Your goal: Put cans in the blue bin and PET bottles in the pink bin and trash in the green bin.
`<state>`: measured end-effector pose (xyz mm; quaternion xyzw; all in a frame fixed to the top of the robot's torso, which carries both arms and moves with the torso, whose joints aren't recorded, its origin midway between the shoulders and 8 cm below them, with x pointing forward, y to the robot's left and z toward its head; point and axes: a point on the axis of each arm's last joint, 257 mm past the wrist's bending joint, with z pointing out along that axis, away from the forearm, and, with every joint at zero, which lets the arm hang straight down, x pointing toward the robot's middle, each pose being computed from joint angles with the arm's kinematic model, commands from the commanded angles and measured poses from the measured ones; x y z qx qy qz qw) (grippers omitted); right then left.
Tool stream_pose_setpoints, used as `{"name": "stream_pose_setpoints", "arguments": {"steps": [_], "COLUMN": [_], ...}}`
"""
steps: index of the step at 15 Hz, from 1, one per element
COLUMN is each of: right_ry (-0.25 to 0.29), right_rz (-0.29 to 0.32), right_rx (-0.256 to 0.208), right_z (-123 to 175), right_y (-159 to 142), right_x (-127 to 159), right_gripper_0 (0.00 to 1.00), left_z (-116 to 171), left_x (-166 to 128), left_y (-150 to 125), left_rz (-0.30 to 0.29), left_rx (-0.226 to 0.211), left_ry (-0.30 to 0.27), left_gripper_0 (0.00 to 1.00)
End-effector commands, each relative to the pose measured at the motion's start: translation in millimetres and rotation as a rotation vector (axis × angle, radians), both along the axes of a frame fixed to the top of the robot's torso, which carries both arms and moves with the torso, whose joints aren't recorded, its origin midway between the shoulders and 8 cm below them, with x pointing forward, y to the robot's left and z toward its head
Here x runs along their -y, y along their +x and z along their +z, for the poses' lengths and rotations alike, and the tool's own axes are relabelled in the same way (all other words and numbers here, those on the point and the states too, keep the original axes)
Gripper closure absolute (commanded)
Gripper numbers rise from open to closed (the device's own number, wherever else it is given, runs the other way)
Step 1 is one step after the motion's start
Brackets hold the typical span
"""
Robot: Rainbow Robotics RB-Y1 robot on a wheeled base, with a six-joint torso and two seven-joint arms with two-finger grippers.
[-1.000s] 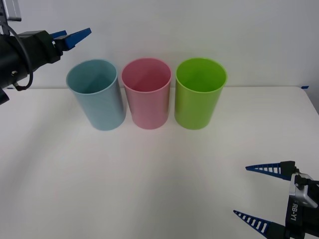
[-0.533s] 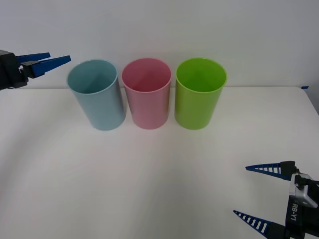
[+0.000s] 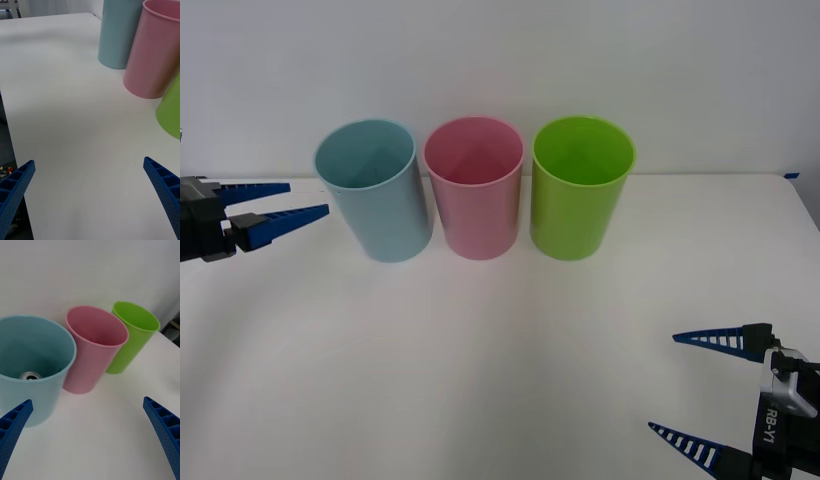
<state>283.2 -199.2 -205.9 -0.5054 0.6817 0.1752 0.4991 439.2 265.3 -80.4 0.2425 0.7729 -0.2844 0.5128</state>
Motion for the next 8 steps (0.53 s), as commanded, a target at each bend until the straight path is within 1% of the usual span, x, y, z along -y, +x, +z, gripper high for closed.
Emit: {"name": "stream_pose_setpoints", "arguments": {"steps": [1,3,5,6,8], "right_ry": [0.0,0.0,0.0,0.0,0.0], "right_rz": [0.0,0.0,0.0,0.0,0.0], "right_rx": [0.0,0.0,0.0,0.0,0.0], "right_z": [0.0,0.0,0.0,0.0,0.0], "right_y": [0.0,0.0,0.0,0.0,0.0], "right_x": [0.0,0.0,0.0,0.0,0.0], "right_gripper_0": [0.0,0.0,0.0,0.0,0.0], "left_z": [-30.3,-48.5,-66.9,-78.8,-93.7], "left_x": [3.9,5.0,4.4,1.9,4.3], "left_y": [-29.9,-57.0,-78.5,-88.0,-101.9], "left_rz": [-0.011,-0.018,0.004,0.02,0.041], "left_rx": [-0.055,-0.094,-0.126,-0.152,-0.176], "left_ry": [0.063,0.097,0.121,0.122,0.107], "left_gripper_0": [0.0,0.0,0.0,0.0,0.0]}}
